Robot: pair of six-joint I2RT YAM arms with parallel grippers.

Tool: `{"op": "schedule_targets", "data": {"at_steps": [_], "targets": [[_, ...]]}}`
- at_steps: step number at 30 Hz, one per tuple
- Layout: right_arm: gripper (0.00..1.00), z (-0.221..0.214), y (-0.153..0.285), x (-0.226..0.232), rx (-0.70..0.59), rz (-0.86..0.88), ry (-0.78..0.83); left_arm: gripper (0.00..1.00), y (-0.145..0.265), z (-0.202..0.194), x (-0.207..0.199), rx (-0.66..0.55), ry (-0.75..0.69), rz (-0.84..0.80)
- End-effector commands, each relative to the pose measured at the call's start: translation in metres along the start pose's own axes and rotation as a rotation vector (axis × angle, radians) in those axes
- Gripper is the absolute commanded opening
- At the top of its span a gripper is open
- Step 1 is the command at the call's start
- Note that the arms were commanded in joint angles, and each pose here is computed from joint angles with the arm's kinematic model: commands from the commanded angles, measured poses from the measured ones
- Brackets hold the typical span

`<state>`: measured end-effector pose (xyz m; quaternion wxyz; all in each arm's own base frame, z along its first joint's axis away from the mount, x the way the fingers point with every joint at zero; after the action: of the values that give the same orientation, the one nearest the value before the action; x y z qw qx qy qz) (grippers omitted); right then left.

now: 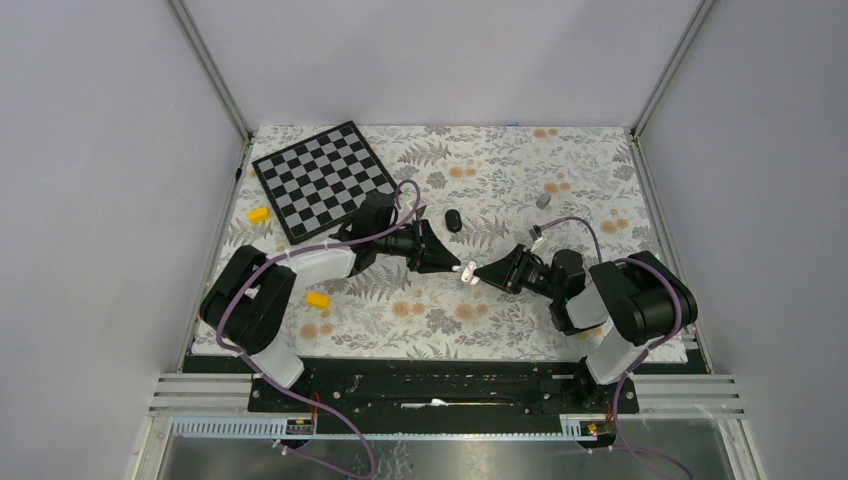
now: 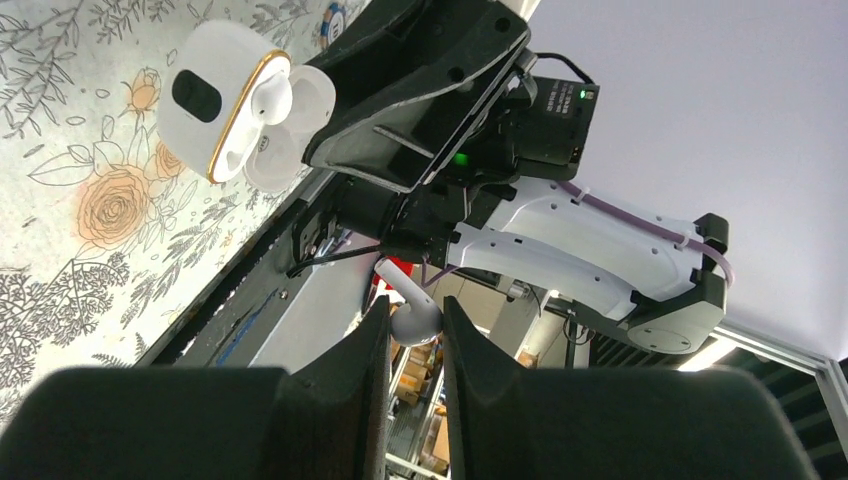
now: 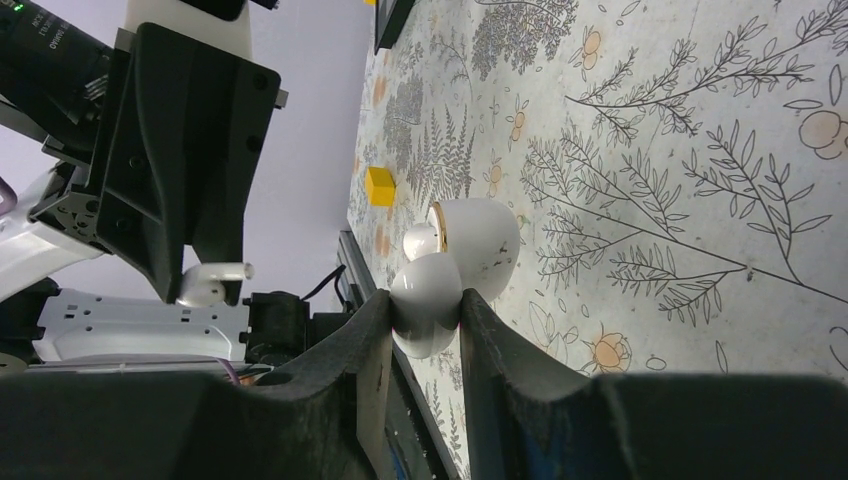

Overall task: Insert the wireless bluetooth earbuds into the charging case
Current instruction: Place the earbud in the charging case.

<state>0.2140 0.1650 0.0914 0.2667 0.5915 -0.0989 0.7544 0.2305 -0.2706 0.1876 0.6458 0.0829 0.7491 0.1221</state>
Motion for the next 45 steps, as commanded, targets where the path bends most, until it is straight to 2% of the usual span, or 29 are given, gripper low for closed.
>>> {"op": "schedule_targets", "data": {"at_steps": [1,8,45], "targets": [[0.0,0.003,-0.001,0.011,-0.036,0.051,0.081,0.07,-0.009,-0.008,0.002,0.03,-0.023,-0.017],[0.0,0.004,-0.003,0.022,-0.035,0.101,0.088,0.06,-0.012,-0.012,0.011,0.05,-0.013,0.01],[0.0,0.003,0.0,0.034,-0.028,0.065,0.161,0.06,-0.034,0.012,0.024,0.036,-0.001,0.04]]}}
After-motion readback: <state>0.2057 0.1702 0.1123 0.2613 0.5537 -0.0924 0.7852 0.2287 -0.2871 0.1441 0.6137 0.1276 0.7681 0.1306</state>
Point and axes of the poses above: each gripper's point midway between its finger pads, its own y axis back along the fingers, its own x axis along the line the jaws close on, z = x × y, the point moved 7 cm from there along y, back along the fingers, and after that the axes turned 2 degrees about -y, right-handed, at the moved point
